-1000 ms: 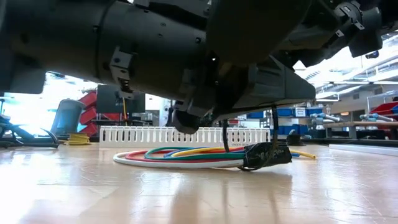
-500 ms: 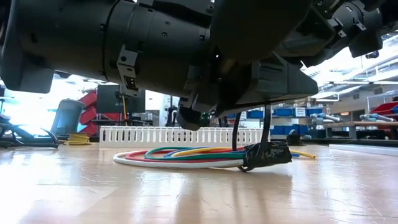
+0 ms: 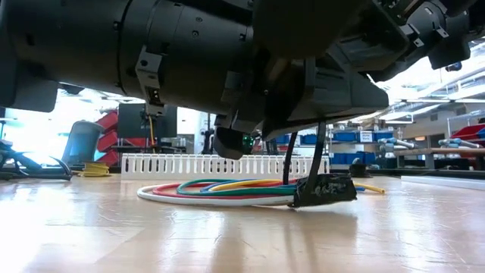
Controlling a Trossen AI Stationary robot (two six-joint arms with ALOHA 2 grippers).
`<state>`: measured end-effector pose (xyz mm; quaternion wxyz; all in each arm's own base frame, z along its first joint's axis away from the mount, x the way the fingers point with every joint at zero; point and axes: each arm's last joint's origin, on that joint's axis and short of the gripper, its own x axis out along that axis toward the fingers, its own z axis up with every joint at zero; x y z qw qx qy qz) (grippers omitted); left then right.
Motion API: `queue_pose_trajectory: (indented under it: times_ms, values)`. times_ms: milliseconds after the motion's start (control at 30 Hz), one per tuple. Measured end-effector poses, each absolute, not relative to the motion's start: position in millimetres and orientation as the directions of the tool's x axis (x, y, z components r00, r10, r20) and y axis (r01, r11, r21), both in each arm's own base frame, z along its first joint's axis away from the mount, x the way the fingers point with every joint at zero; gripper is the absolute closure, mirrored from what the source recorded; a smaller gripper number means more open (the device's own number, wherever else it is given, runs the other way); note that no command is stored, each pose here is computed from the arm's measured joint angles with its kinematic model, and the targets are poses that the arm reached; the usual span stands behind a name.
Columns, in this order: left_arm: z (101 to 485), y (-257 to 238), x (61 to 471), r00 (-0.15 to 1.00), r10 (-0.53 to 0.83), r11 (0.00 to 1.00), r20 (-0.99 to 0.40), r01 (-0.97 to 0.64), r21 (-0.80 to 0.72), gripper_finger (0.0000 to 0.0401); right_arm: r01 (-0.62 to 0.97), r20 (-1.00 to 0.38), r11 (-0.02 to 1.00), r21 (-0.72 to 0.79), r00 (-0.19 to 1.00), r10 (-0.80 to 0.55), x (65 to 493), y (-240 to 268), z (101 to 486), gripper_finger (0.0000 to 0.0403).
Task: Ziptie cables
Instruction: Insert zip tie on the cable wire
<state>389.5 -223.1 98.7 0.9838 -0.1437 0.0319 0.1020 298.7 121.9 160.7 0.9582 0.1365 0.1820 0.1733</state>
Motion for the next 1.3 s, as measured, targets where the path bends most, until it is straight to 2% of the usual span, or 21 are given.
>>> queue_pose_trajectory:
  times_ms: [400,600,800,1133,1300]
  values:
    - [101.3,-237.3,380.9,0.983,0.171,0.937,-0.069,-0.184,-0.297,0.04,-0.245,-0.302,0.92,0.305,0.892,0.338,299.2,120.6,160.6,0.0403]
    - [101.6,-241.4,375.3,0.96,0.274,0.929,-0.061,-0.281,-0.241,0.0401,-0.282,-0.285,0.903,0.325,0.881,0.378,297.5,126.0,162.3,0.0403]
    - [101.1,-240.1,374.1,0.938,0.342,0.91,-0.059,-0.346,-0.228,0.0401,-0.26,-0.328,0.902,0.345,0.867,0.376,295.8,127.0,158.2,0.0403]
    - [95.0,-239.1,376.0,0.956,0.271,0.906,-0.11,-0.292,-0.307,0.0399,-0.296,-0.272,0.897,0.328,0.88,0.39,296.7,129.2,163.7,0.0402]
    - [95.4,-240.1,377.2,0.972,0.208,0.913,-0.114,-0.234,-0.334,0.0367,-0.302,-0.272,0.895,0.329,0.877,0.396,296.5,129.6,163.7,0.0402]
